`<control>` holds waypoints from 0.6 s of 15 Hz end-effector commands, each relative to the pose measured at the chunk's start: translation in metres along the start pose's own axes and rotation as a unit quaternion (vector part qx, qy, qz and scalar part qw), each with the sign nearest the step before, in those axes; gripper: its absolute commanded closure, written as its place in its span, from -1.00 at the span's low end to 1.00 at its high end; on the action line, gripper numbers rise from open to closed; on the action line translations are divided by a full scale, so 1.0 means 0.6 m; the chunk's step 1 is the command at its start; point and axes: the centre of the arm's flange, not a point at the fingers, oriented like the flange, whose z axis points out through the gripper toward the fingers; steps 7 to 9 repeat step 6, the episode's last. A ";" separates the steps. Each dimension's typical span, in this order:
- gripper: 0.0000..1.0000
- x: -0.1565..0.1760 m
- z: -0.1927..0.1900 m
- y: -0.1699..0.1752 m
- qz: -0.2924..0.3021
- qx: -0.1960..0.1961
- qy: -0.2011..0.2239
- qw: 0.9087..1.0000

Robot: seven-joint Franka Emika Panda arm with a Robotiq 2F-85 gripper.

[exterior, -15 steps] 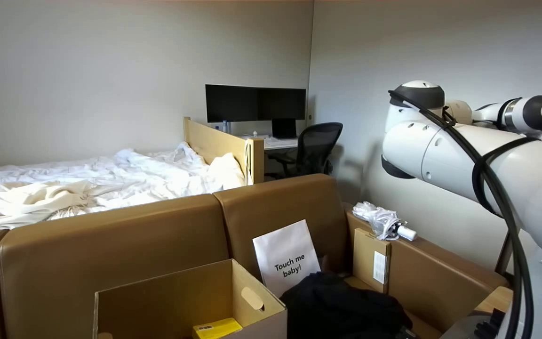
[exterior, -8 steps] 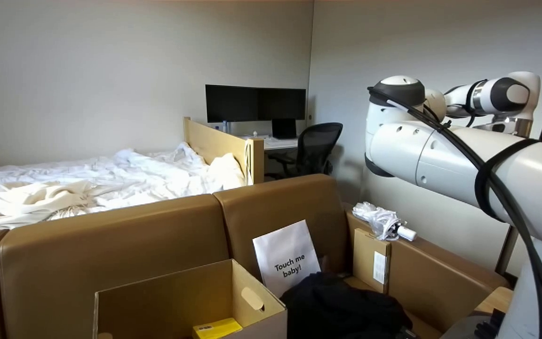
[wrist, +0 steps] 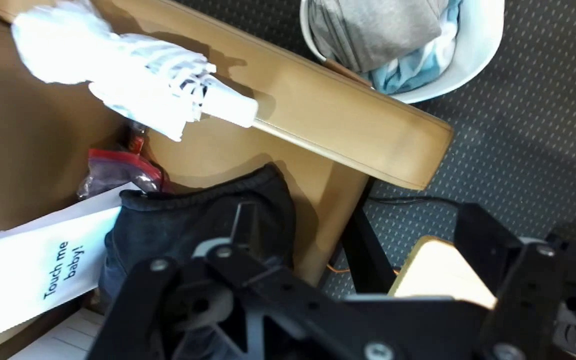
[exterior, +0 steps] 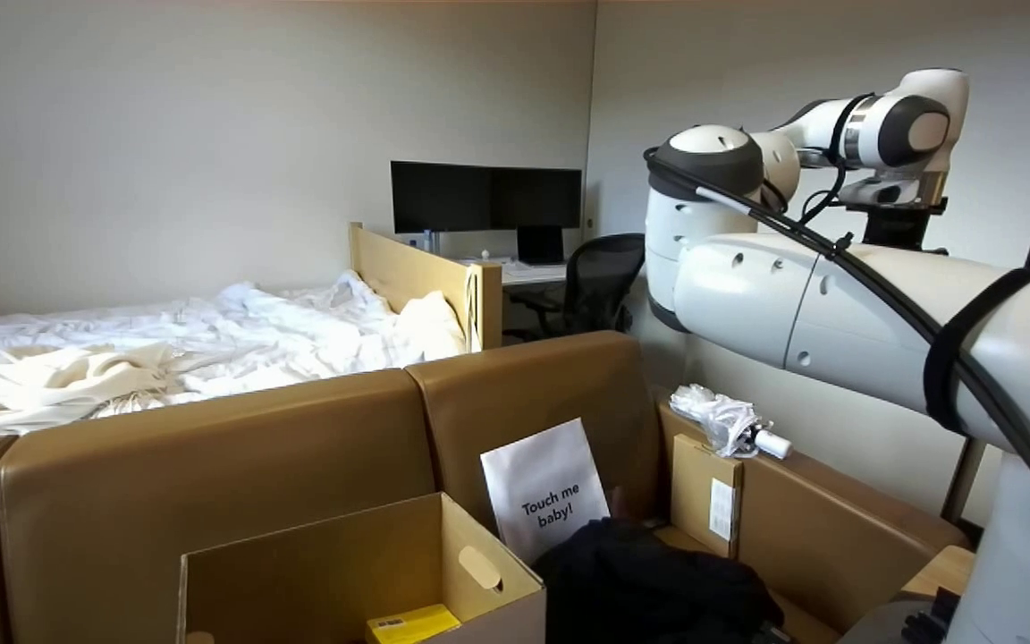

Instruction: Remove the black cloth and bottle and put the on the sofa

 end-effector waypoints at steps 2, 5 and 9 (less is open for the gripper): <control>-1.00 0.016 -0.008 0.011 -0.005 -0.002 -0.007 1.000; -1.00 0.016 -0.005 0.016 -0.009 -0.001 -0.005 1.000; -1.00 0.015 -0.004 0.016 -0.009 -0.001 -0.004 1.000</control>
